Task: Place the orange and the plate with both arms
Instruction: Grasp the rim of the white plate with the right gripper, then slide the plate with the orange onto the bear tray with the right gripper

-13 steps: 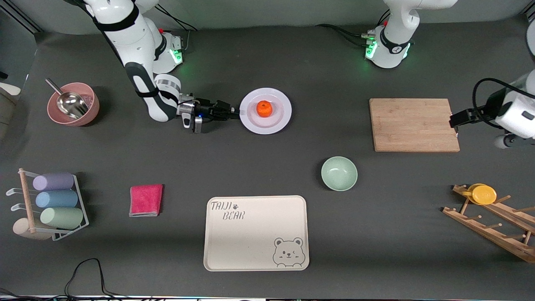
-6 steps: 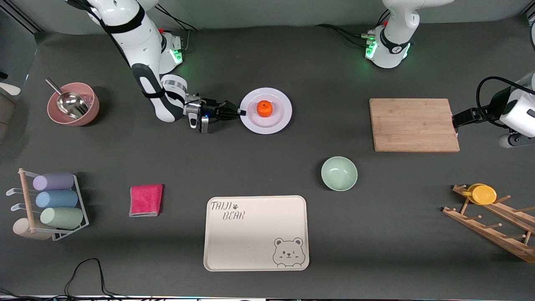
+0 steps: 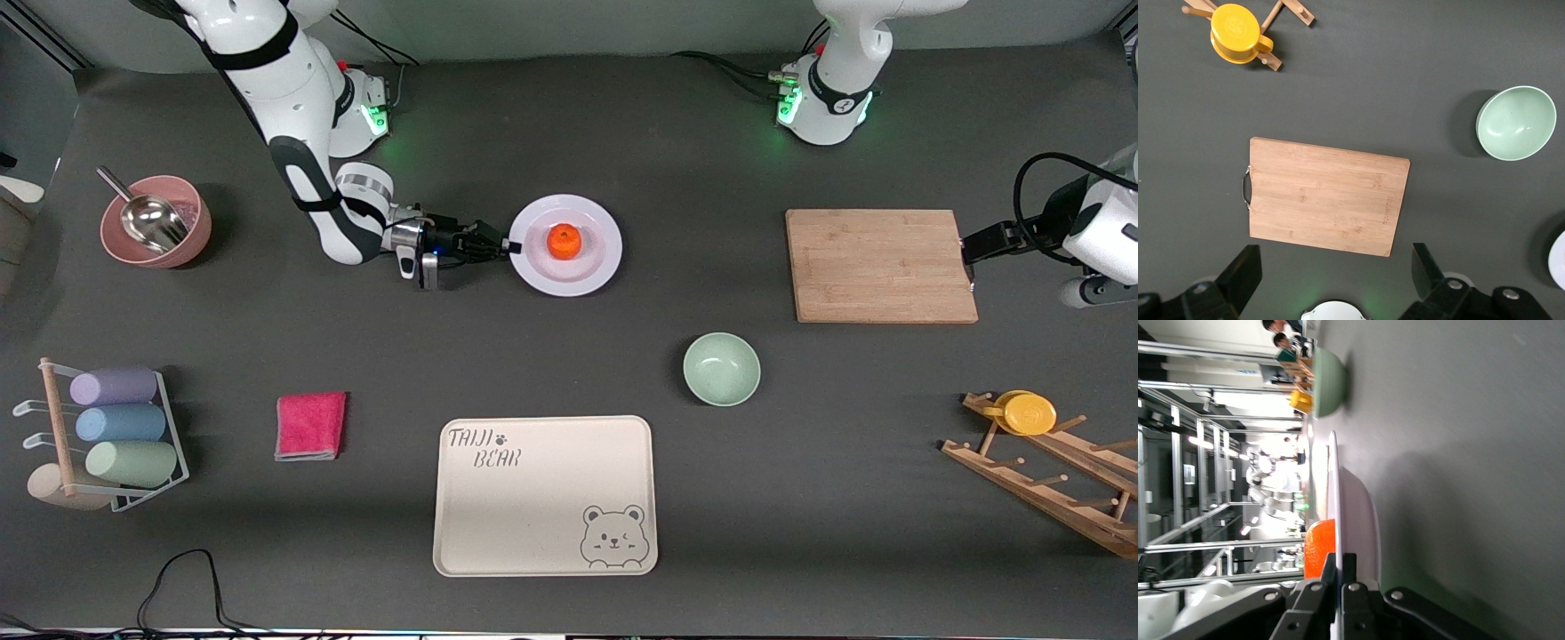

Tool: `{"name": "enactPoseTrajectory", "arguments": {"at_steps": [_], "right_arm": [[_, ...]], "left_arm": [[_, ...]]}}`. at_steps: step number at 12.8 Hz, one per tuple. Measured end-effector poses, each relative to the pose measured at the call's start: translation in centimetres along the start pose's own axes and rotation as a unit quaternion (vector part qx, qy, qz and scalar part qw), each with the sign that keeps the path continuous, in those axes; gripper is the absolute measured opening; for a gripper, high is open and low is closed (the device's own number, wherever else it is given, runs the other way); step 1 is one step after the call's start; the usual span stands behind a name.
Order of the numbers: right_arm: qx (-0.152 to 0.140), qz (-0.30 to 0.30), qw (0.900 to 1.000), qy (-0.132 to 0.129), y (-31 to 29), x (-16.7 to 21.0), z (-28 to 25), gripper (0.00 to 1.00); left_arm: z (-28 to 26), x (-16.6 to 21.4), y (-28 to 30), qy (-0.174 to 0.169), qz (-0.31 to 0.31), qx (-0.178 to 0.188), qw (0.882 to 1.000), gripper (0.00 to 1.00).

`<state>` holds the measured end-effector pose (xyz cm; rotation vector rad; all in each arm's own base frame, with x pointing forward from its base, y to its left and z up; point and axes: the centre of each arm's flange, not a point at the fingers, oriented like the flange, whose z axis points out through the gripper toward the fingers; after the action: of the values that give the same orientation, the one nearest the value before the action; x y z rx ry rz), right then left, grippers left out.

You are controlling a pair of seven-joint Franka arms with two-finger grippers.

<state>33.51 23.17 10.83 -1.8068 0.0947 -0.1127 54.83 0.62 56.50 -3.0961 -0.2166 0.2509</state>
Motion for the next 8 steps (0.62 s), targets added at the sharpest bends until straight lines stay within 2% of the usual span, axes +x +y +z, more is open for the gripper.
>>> {"name": "enactPoseTrajectory", "arguments": {"at_steps": [1,4,8], "right_arm": [[0.010,0.001,1.000,0.001,-1.5,0.9,-0.1,0.04],[0.032,0.009,0.999,-0.025,-7.5,3.7,-1.3,0.04],[0.026,0.004,0.999,-0.023,-12.7,6.2,-3.7,0.04]], "left_arm": [[-0.1,0.0,-0.1,0.001,-0.001,0.000,1.000,1.00],[0.2,0.0,-0.3,-0.007,-0.002,0.001,1.000,1.00],[0.7,0.2,-0.4,-0.015,-0.004,0.002,1.000,1.00]]}}
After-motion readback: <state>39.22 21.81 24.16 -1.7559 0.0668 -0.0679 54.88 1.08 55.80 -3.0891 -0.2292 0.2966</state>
